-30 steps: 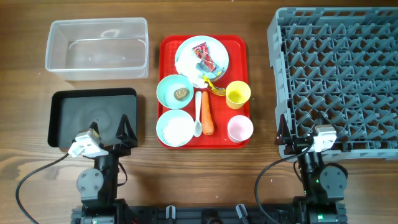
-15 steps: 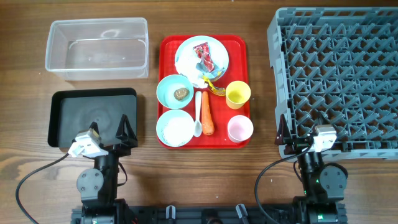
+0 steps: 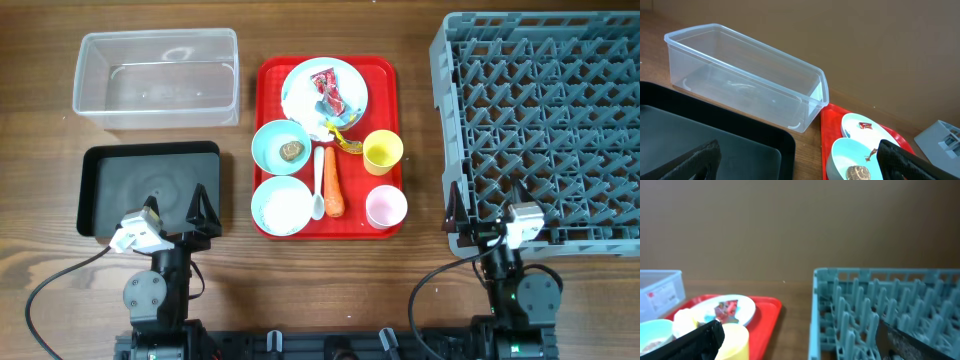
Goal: Sort waste into correct bins and load items into the dishwasher rack
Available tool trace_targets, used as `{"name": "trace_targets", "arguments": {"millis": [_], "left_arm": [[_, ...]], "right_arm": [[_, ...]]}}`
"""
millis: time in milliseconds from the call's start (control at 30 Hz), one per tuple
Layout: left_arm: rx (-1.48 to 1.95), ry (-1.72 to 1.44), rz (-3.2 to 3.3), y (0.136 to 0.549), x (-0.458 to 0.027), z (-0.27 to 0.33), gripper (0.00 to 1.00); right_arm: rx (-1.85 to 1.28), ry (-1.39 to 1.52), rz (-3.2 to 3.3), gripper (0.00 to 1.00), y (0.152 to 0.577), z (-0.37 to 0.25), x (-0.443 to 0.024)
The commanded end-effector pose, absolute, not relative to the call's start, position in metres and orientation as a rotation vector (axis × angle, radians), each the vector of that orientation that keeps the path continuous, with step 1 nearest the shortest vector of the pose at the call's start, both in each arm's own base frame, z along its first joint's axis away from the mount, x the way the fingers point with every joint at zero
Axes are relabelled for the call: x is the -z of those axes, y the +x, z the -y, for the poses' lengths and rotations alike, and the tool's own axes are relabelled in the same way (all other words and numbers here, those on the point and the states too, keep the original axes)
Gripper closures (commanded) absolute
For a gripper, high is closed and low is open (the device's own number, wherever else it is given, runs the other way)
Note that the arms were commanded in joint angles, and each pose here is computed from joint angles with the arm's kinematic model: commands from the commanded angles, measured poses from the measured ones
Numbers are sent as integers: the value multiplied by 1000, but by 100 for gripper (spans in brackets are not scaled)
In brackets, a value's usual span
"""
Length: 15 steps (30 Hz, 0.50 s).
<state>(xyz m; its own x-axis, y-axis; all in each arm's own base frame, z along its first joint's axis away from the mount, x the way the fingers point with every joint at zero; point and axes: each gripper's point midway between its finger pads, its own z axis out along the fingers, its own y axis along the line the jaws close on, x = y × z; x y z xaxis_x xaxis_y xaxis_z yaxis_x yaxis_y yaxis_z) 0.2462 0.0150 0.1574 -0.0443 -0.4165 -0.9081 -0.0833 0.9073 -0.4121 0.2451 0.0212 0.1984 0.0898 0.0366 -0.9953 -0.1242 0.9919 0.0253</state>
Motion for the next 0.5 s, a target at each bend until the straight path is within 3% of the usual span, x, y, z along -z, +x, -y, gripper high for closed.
{"name": "trace_targets", "arguments": {"millis": [0, 300, 467], "left_arm": [[330, -322, -1567, 247, -170, -4, 0], [250, -114, -1423, 232, -282, 7, 0], [269, -129, -1563, 253, -337, 9, 0]], "right_arm": [[-157, -131, -1437, 0, 241, -32, -211], [2, -198, -1284, 0, 225, -25, -305], [-10, -210, -1313, 0, 252, -27, -363]]}}
